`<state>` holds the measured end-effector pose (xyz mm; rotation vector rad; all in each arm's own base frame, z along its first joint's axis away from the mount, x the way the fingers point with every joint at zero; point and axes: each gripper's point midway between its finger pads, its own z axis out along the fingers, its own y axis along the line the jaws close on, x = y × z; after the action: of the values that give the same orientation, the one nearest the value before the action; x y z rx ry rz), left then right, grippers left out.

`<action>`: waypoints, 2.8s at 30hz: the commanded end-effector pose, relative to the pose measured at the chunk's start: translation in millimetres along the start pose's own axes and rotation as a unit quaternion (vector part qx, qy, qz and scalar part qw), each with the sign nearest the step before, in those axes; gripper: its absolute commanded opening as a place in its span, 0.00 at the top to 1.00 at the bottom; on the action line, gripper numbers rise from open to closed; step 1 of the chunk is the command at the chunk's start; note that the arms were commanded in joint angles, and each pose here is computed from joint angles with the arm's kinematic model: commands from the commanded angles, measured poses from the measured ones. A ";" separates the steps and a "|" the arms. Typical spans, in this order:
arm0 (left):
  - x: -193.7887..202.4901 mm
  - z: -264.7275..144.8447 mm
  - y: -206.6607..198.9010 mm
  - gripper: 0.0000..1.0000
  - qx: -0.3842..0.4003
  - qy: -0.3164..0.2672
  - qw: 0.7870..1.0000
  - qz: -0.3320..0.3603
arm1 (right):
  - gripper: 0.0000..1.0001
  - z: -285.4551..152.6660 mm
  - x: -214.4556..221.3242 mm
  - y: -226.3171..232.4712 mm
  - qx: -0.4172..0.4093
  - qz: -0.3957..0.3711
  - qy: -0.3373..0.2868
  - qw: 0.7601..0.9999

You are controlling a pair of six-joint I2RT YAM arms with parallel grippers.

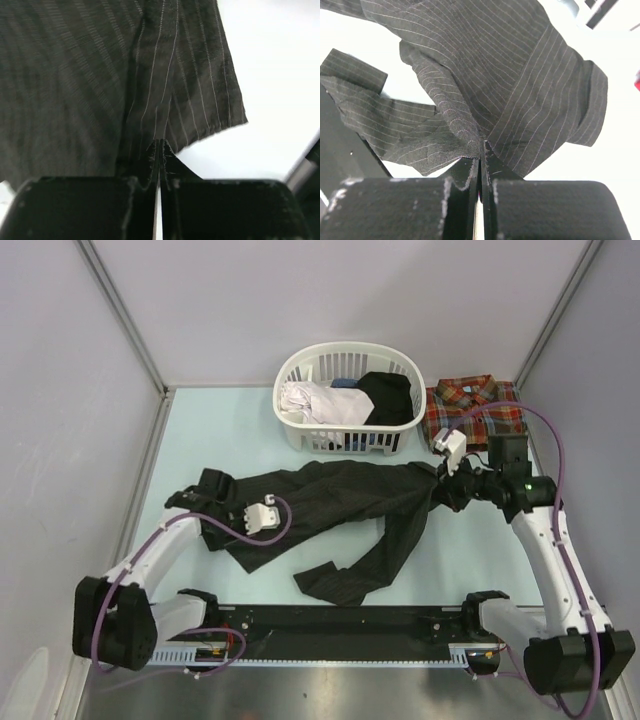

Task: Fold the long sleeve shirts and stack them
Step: Flatten the shirt out

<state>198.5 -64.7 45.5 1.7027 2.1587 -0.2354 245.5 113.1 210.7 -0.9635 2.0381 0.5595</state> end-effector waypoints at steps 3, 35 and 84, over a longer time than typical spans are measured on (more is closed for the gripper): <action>-48.4 -73.8 -10.2 1.00 0.047 -0.100 0.993 0.044 | 1.00 -35.7 -2.3 1.2 0.042 -0.007 -0.001 0.999; -10.0 42.1 -54.3 0.42 0.045 0.025 0.995 0.085 | 1.00 -15.6 23.5 -36.4 0.079 0.034 0.029 0.996; -0.5 -103.3 -39.5 0.21 -0.013 -0.072 0.997 0.032 | 0.27 -89.4 115.9 -5.0 0.030 -0.175 0.207 0.962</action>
<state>129.0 -29.5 115.7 1.7576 1.9802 -0.2268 154.0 7.6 166.5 -1.5071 2.0386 0.0456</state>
